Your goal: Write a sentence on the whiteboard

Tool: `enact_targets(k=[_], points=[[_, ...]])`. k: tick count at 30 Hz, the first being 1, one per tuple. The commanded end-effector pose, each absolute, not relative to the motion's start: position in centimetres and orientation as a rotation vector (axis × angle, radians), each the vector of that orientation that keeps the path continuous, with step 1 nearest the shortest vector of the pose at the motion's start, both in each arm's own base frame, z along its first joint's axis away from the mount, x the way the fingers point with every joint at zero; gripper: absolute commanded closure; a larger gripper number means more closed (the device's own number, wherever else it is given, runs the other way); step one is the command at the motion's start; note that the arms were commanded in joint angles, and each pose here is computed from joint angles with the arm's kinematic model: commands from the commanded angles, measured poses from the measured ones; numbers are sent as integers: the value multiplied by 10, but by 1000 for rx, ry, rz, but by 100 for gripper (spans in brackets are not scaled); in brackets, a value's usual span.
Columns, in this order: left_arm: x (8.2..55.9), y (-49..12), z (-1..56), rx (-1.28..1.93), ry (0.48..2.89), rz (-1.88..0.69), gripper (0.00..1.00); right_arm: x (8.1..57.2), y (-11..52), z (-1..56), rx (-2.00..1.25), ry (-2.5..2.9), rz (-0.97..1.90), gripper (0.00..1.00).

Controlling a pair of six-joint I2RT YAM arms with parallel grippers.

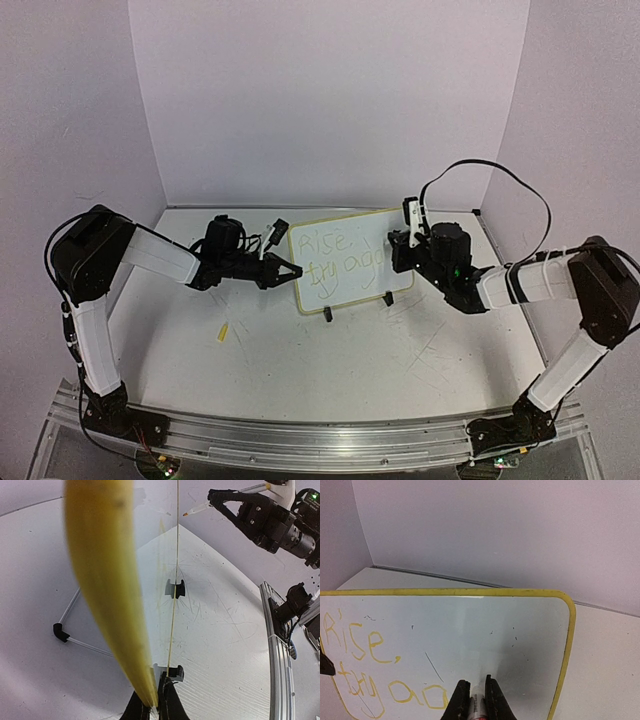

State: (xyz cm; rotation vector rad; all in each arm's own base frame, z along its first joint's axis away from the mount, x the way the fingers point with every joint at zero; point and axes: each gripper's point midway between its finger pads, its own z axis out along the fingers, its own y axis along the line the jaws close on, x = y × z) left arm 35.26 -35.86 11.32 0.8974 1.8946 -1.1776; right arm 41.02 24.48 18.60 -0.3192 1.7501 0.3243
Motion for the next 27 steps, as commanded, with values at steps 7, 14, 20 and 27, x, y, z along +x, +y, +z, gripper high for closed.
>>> enact_targets(k=[7, 14, 20, 27], points=[[373, -334, 75, 870, 2014, -935, 100, 427, 243, 205, -257, 1692, 284, 100], [374, -334, 77, 869, 2011, -935, 100, 430, 240, 191, -249, 1734, 248, 100], [374, -334, 78, 869, 2010, -935, 100, 427, 239, 186, -254, 1753, 252, 100], [375, -334, 78, 869, 2011, -934, 100, 413, 237, 204, -263, 1699, 306, 100]])
